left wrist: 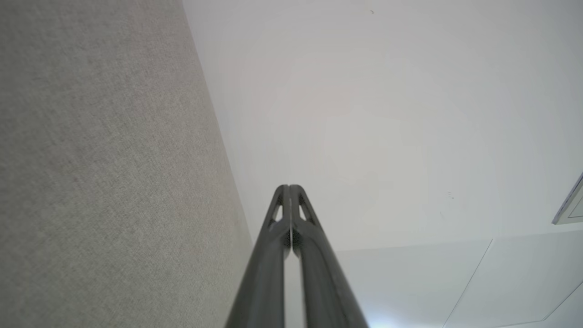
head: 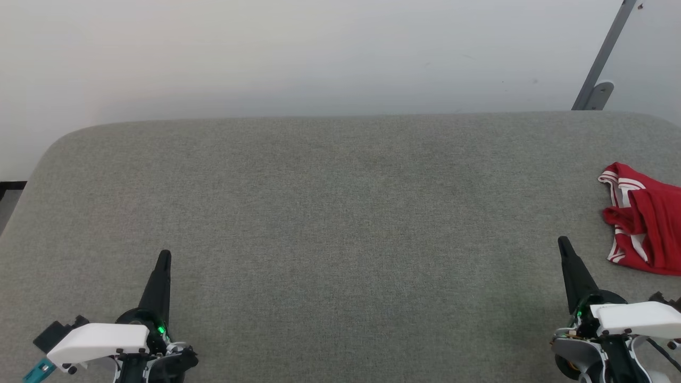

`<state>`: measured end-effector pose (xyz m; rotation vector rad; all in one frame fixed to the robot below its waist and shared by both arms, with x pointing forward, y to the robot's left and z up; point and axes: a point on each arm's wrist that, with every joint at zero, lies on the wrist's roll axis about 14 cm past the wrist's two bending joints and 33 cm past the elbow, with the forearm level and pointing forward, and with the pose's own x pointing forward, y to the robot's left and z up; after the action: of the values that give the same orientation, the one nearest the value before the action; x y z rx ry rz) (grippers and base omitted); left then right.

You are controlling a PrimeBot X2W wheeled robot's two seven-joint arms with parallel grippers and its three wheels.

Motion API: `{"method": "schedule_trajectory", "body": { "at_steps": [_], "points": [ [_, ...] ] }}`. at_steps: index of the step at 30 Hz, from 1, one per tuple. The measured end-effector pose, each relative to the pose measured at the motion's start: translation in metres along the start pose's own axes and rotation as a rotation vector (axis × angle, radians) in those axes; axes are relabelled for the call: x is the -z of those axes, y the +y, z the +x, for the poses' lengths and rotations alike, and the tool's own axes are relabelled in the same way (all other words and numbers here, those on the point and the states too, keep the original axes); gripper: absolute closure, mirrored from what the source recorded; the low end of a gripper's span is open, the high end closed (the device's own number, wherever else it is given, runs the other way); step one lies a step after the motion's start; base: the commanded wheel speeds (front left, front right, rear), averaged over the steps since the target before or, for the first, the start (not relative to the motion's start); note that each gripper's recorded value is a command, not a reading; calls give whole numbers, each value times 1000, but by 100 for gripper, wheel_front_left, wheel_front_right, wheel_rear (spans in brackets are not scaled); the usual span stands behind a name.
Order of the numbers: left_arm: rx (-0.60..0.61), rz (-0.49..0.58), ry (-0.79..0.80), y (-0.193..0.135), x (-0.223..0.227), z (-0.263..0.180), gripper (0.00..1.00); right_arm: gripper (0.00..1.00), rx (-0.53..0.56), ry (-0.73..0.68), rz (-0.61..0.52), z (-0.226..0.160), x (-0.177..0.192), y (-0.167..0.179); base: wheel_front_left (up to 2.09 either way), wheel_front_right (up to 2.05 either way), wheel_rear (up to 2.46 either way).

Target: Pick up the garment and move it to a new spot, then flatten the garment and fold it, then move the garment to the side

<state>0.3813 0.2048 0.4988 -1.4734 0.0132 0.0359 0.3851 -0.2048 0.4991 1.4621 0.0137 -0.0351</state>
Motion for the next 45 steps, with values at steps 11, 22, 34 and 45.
{"method": "schedule_trajectory", "body": {
  "at_steps": [11,22,34,45],
  "points": [
    [14,-72,12,-4,3,5,100,100,-13,10,80,1,3,3,0,0,0],
    [18,-99,17,-5,5,6,100,100,-26,15,110,3,4,7,0,0,0],
    [18,-100,15,-5,4,6,100,100,-26,15,110,3,4,7,0,0,0],
    [18,-101,17,-5,5,6,100,100,-26,15,110,3,4,7,0,0,0]
  ]
}}
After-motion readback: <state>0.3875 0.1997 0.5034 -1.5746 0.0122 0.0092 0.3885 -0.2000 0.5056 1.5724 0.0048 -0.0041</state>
